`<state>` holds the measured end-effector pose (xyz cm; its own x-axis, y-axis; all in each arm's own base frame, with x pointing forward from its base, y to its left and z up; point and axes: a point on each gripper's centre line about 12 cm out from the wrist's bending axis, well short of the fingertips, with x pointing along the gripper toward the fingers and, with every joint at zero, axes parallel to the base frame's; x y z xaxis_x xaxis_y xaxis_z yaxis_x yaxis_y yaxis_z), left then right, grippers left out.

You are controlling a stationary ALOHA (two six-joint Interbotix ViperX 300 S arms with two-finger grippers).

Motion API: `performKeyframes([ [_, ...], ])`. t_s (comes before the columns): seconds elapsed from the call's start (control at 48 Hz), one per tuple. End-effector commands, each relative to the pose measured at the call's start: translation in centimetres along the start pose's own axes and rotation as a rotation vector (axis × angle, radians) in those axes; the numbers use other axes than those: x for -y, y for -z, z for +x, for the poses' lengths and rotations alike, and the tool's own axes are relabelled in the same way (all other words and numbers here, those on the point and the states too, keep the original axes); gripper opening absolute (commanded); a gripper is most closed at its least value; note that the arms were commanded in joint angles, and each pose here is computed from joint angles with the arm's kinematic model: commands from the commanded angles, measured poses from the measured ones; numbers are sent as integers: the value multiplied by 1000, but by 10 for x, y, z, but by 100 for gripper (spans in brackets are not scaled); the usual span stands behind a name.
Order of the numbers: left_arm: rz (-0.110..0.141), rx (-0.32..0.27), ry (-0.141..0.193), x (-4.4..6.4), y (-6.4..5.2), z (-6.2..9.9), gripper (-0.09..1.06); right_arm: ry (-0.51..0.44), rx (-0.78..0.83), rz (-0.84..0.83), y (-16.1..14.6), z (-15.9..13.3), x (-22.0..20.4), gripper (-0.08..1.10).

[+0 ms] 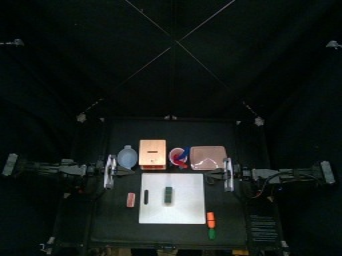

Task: Cut the sushi into 4 pieces with the knife
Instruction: Pick up the knife at its handle with right hand

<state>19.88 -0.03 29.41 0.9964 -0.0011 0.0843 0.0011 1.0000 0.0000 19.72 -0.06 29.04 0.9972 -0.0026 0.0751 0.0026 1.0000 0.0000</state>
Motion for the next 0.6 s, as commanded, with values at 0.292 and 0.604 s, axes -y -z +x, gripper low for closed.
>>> performKeyframes([
  [0.292, 6, -58, 26, 6, 12, 20, 8, 42, -159, 23, -31, 58, 10, 10],
  [0.604, 2, -81, 30, 7, 17, 23, 14, 91, -509, 44, -48, 136, 29, 46],
])
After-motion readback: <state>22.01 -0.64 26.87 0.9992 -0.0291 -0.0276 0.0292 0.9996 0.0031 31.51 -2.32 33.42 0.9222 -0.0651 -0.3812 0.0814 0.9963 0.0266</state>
